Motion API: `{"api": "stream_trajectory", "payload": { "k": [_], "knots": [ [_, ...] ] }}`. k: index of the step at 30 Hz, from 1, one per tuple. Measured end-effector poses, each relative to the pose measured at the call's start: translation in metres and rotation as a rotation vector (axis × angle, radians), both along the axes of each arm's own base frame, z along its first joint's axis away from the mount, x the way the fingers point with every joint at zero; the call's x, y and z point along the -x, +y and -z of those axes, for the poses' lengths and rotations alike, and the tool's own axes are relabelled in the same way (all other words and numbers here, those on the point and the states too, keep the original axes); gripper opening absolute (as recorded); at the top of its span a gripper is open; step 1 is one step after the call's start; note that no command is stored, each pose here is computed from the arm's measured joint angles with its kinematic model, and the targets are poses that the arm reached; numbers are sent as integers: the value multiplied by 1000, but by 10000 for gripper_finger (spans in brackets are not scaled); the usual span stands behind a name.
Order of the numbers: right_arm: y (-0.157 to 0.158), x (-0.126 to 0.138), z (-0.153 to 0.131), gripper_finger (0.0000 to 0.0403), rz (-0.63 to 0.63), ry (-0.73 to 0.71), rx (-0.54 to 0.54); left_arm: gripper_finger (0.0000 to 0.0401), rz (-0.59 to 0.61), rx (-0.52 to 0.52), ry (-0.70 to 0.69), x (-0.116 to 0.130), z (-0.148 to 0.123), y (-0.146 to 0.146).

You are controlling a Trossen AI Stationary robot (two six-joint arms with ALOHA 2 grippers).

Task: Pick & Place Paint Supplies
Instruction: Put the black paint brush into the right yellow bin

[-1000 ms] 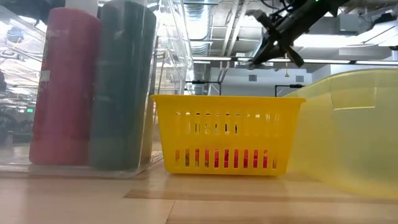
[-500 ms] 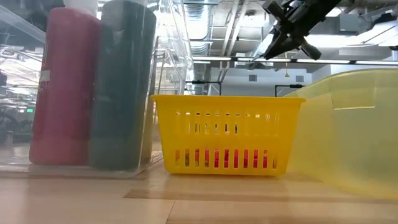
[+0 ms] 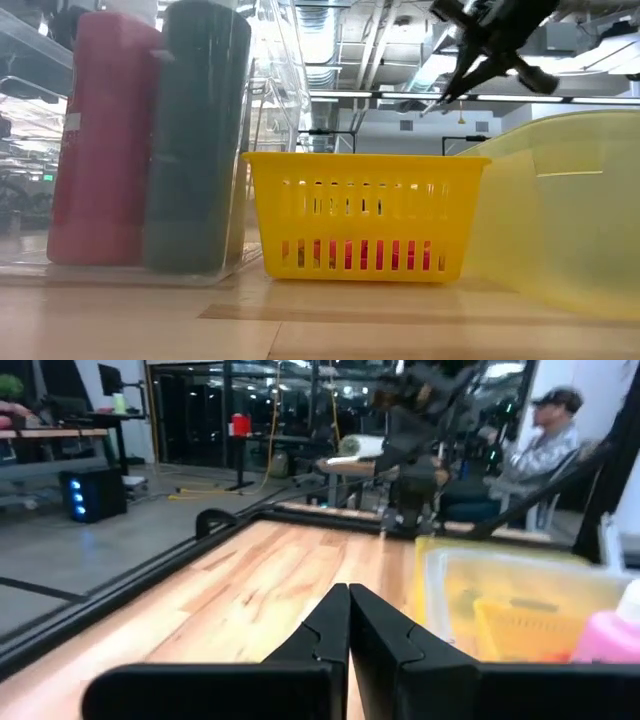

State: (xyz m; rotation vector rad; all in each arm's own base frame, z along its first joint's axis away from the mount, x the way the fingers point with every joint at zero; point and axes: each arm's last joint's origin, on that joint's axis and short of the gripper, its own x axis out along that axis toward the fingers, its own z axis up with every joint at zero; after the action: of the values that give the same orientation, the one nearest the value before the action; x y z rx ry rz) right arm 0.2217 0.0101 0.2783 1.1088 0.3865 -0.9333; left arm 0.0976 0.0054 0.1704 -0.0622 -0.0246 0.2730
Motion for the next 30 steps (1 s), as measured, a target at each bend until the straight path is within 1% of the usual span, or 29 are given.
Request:
{"api": "stream_trajectory", "payload": {
  "k": [4, 7, 10, 12, 14, 18, 20, 22, 28, 30],
  "knots": [
    [28, 1, 8, 8, 39, -20, -44, 0, -2, -53, 51, -2, 3, 0],
    [47, -1, 15, 8, 72, -47, -80, 0, -1, -54, 79, -4, 5, 0],
    [66, -4, 31, 8, 100, -24, -100, 0, -1, -55, 106, -6, 7, 0],
    [79, -9, 37, 8, 120, -24, -118, 0, 0, -55, 116, -7, 8, 0],
    [91, -13, 44, 8, 121, 1, -106, 0, -2, -56, 124, -8, 9, 0],
    [115, -25, 48, 8, 128, 22, -116, 0, -2, -57, 128, -11, 9, 0],
    [127, -31, 47, 8, 132, 35, -119, 0, -1, -57, 144, -11, 11, 0],
    [140, -35, 44, 8, 108, 60, -112, 0, -1, -57, 150, -12, 11, 0],
    [173, -45, 21, 8, 45, 115, -89, 0, -2, -58, 176, -14, 14, 0],
    [185, -47, 13, 8, 19, 130, -78, 0, -52, -41, 163, -14, 13, 1]
  ]
}}
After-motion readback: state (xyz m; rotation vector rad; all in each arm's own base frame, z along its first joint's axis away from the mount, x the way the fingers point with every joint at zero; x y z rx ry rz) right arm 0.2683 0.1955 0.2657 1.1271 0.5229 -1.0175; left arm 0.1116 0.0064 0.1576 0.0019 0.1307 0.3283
